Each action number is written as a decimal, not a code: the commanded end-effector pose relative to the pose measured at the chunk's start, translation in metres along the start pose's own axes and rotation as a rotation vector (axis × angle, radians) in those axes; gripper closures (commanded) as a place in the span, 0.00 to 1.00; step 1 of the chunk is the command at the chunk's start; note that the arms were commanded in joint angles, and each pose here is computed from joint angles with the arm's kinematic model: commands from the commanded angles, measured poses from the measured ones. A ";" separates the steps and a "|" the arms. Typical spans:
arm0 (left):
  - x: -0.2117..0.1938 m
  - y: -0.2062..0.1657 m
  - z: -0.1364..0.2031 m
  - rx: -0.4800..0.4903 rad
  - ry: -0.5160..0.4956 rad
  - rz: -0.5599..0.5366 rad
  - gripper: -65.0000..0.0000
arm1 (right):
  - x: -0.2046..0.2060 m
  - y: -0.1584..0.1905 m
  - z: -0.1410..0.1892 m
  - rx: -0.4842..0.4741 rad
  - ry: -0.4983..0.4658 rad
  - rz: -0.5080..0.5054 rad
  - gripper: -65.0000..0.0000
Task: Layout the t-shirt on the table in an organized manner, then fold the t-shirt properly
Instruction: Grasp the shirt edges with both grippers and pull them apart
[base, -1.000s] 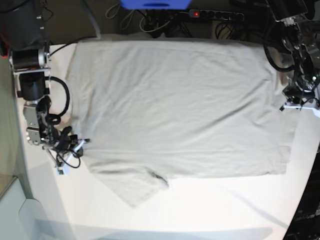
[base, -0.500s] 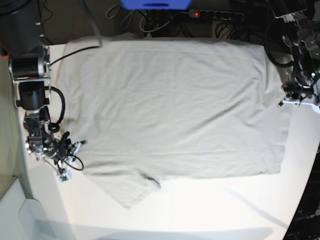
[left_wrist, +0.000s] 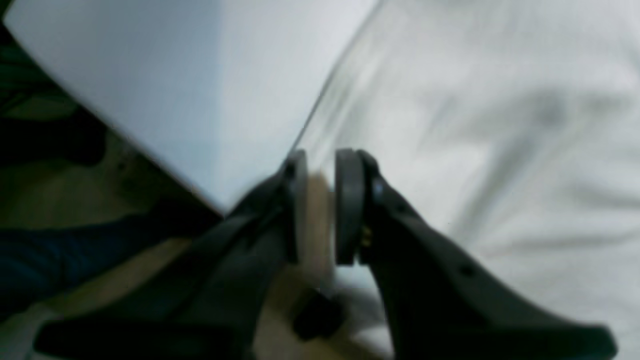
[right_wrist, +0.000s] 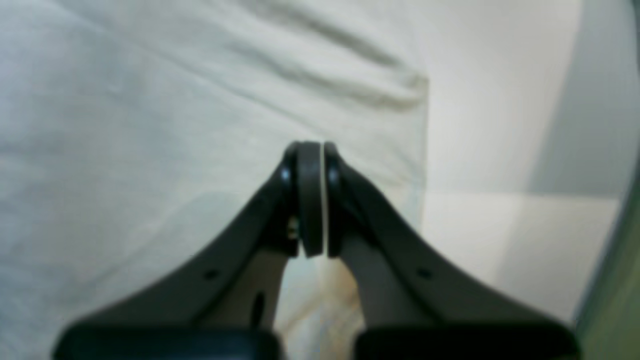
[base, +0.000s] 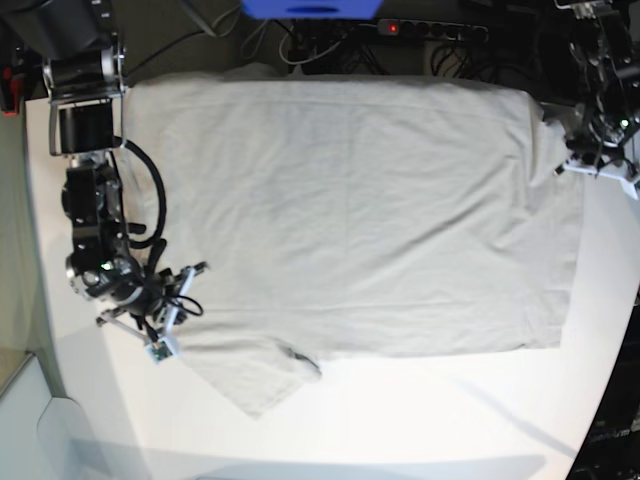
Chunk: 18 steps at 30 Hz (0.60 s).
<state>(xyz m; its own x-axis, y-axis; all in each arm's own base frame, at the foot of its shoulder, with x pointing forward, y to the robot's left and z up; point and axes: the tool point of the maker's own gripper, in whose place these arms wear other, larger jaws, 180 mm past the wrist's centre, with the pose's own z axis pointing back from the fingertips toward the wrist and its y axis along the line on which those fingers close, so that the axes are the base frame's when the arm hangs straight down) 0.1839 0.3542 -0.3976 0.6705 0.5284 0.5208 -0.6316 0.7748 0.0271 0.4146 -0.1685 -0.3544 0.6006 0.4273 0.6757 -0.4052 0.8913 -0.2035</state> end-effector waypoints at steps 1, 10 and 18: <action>0.009 0.010 0.007 0.024 -0.039 -0.032 0.84 | 0.017 -0.005 0.007 -0.011 -0.054 0.017 1.00; -0.011 0.020 -0.006 0.051 0.028 -0.040 0.84 | 0.009 0.019 0.010 0.023 -0.057 0.013 1.00; -0.014 -0.020 -0.010 -0.068 0.035 -0.173 0.84 | 0.001 0.027 0.008 0.039 -0.043 0.011 1.00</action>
<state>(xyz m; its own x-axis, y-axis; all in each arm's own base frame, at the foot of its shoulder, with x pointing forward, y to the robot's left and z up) 0.1853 0.3291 -0.4230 0.7852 0.4173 0.4575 -0.4872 0.8723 0.0406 0.3863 -0.1466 -0.3728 0.6144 0.4280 0.6628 -0.4367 0.8841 -0.1661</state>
